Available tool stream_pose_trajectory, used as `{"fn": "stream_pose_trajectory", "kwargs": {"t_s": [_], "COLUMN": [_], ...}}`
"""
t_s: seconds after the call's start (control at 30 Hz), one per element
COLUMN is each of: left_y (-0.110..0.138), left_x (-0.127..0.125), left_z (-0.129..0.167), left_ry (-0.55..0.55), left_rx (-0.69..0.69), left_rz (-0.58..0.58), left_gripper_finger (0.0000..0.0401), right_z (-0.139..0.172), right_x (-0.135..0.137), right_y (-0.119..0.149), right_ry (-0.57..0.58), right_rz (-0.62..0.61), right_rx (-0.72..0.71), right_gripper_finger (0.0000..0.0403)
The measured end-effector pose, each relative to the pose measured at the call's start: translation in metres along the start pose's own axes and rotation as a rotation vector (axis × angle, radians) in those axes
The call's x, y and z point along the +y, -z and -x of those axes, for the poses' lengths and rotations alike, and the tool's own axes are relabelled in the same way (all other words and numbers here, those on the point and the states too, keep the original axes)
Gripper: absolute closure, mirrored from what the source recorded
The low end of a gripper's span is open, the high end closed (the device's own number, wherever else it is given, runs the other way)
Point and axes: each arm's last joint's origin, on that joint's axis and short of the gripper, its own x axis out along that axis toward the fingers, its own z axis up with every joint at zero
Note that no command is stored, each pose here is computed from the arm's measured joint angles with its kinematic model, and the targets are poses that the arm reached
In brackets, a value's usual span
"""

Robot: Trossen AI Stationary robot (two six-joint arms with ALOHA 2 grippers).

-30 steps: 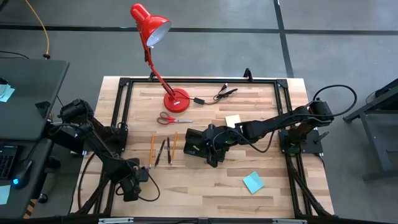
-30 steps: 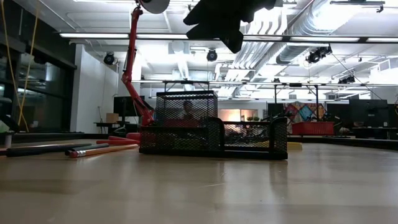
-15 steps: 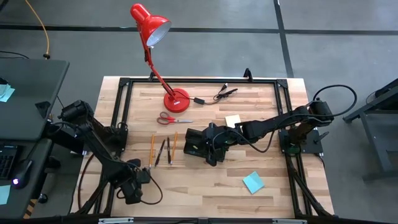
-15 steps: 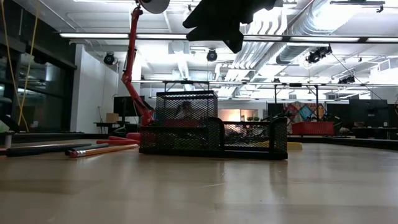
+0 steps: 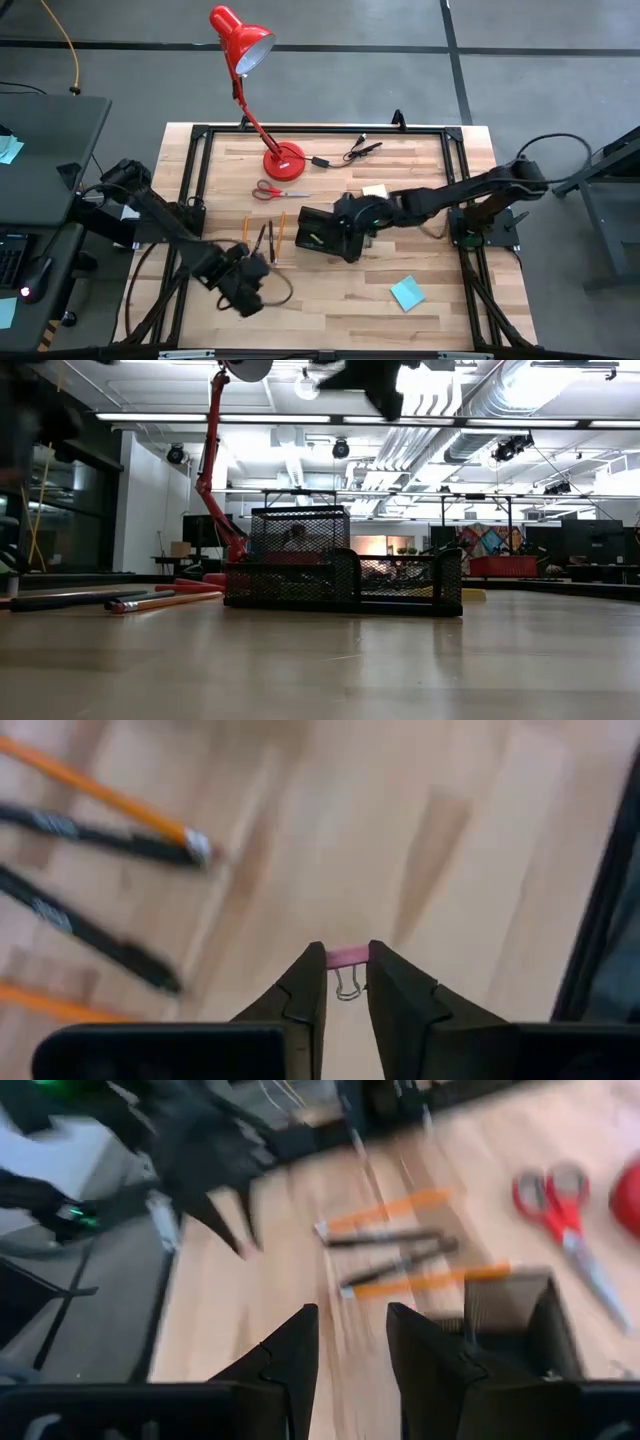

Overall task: Pick and place office supplies into organizer
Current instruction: Put the pink binder clip into the black desk organizer

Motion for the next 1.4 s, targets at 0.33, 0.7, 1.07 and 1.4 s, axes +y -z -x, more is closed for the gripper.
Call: {"fn": "stream_pose_trajectory", "kwargs": {"t_s": [0.33,0.7,1.07,1.4], "left_y": [-0.078,-0.128,-0.110,-0.062], "left_x": [0.031,0.057,0.043,0.019], "left_z": [-0.003,-0.024,-0.031,-0.026], "left_ry": [-0.028,0.078,0.083,0.049], "left_rx": [-0.206,-0.281,-0.178,0.044], "left_rz": [0.217,0.344,0.311,0.181], "left_gripper_finger": [0.0320,0.0363,0.0344,0.0273], "right_z": [0.108,0.167,0.170,0.146], "right_x": [-0.014,-0.030,-0.033,-0.036], "right_y": [-0.029,-0.024,-0.017,-0.006], "right_ry": [0.037,0.106,0.099,0.121], "right_rz": [0.148,0.167,0.166,0.060], "right_rx": [-0.075,-0.052,0.028,0.191], "right_gripper_finger": [0.0286,0.0286,0.0286,0.0286]}}
